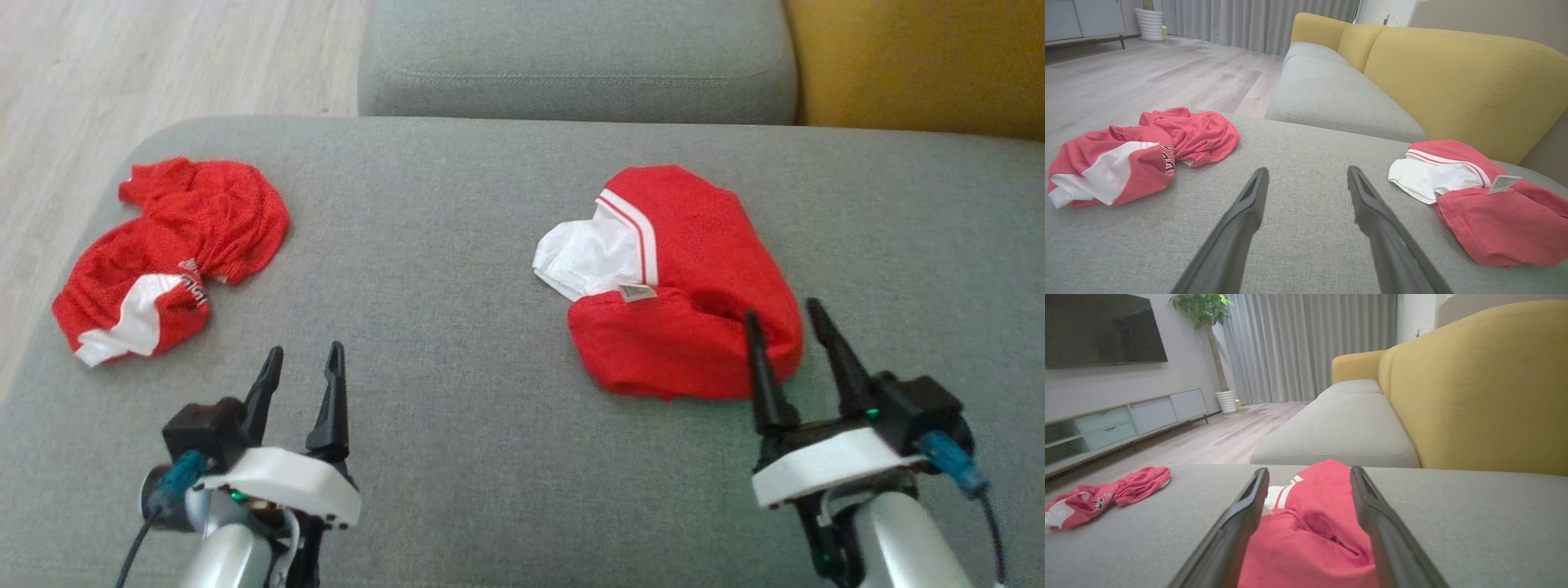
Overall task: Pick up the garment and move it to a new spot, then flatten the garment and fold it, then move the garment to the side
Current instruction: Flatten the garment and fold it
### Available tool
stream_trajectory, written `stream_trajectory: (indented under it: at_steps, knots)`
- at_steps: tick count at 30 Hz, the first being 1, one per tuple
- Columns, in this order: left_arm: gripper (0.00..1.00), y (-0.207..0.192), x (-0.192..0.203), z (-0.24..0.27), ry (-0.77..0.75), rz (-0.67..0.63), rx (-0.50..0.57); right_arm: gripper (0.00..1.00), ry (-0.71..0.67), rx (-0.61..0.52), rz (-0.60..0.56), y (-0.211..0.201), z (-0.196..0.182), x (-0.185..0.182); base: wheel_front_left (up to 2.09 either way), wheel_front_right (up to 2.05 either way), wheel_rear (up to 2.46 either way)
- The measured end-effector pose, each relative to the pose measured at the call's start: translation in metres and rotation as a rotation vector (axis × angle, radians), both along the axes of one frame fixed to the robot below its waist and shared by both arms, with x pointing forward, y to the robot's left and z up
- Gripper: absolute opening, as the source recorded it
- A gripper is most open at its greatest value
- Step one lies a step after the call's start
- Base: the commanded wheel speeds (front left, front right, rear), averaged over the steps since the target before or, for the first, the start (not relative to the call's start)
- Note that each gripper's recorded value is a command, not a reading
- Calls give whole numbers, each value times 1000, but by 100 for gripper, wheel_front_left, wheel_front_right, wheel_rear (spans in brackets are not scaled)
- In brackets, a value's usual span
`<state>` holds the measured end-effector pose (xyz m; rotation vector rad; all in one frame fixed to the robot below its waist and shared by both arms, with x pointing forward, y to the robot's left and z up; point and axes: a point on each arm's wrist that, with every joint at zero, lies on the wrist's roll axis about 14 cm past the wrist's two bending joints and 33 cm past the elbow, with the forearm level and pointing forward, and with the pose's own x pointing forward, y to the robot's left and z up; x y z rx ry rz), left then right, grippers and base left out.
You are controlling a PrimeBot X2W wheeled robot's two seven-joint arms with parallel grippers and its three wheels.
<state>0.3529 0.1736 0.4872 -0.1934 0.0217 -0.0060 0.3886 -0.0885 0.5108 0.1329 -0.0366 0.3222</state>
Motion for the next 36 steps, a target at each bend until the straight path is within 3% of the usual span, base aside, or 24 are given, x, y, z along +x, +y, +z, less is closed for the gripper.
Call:
stream_trajectory:
  at_steps: [9, 24, 25, 26, 32, 36]
  knots:
    - [100, 3, 7, -3, 3, 26, -24, 100, 105, -105, 216, 71, -21, 22, 0, 0, 0]
    - [100, 23, 1, -28, 75, 96, -30, 100, 262, -228, 279, 93, -74, 56, 0, 0, 0]
    - [100, 23, 2, -28, 74, 95, -31, 55, 272, -231, 280, 93, -77, 56, 0, 0, 0]
    - [100, 23, 3, -27, 72, 96, -29, 0, 281, -233, 281, 93, -80, 55, 0, 0, 0]
    - [100, 24, 5, -24, 59, 96, -33, 0, 260, -223, 280, 92, -76, 52, 0, 0, 0]
    - [100, 21, 6, -18, 41, 88, -36, 0, 179, -200, 282, 95, -53, 54, 0, 0, 0]
